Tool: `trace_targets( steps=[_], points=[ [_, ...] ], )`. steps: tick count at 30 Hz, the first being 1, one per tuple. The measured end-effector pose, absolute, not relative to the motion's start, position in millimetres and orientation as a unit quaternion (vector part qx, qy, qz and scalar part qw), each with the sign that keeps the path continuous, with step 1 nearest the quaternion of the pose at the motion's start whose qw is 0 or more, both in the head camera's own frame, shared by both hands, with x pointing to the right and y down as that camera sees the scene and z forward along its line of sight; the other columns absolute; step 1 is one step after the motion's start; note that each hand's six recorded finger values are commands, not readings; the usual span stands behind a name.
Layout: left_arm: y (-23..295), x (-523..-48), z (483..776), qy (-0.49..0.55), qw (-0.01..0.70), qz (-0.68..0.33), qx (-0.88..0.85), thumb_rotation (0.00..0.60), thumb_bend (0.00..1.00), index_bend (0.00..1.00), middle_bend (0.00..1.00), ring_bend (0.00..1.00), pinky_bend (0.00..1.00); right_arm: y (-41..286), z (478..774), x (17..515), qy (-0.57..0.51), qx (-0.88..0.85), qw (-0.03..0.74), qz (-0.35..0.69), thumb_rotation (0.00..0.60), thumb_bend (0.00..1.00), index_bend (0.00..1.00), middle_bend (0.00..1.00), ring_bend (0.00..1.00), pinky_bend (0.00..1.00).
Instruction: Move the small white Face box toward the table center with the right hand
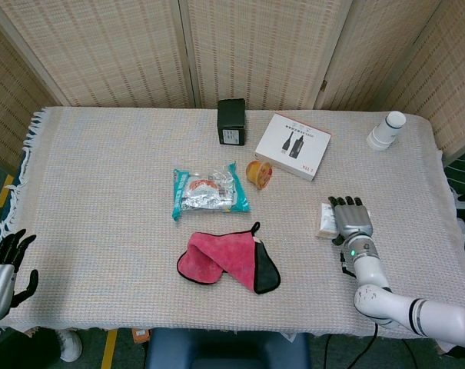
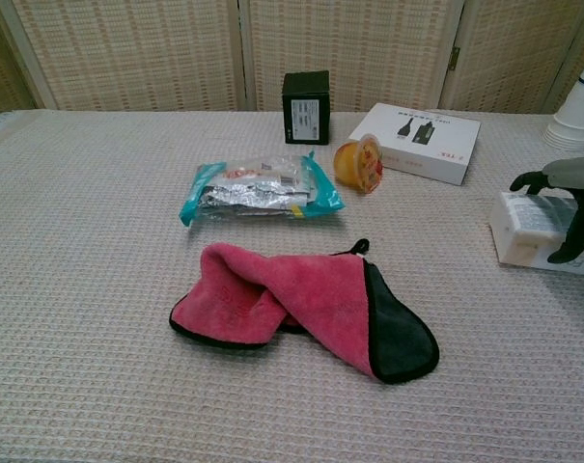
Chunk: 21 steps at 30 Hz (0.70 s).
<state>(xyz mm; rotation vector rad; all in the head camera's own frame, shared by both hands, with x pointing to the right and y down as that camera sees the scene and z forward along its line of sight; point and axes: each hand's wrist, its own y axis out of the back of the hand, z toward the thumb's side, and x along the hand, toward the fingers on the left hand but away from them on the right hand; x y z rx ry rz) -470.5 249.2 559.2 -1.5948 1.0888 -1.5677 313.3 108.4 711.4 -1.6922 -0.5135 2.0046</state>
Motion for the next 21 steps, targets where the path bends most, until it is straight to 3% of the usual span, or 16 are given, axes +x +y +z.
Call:
trace_targets(
  steps=[6,11,21],
  points=[
    [249.0,-470.9,558.7,0.416,0.321,-0.595,-0.608,0.600,0.51,0.12,0.00,0.00,0.13,106.3,715.5,308.6,-0.190,-0.616,0.241,0.726,0.600,0.17,0.11,0.19,0.00,0.00],
    [249.1,-471.5,559.5,0.416,0.319,-0.596,-0.608,0.600,0.51,0.12,0.00,0.00,0.13,103.5,714.9,307.0,-0.196,-0.612,0.249,0.724,0.600,0.17,0.19,0.27,0.07,0.00],
    [249.7,-469.9,559.0,0.416,0.321,-0.596,-0.608,0.600,0.51,0.12,0.00,0.00,0.13,98.1,711.0,304.0,-0.214,-0.615,0.271,0.709,0.600,0.20,0.43,0.39,0.17,0.00]
  ],
)
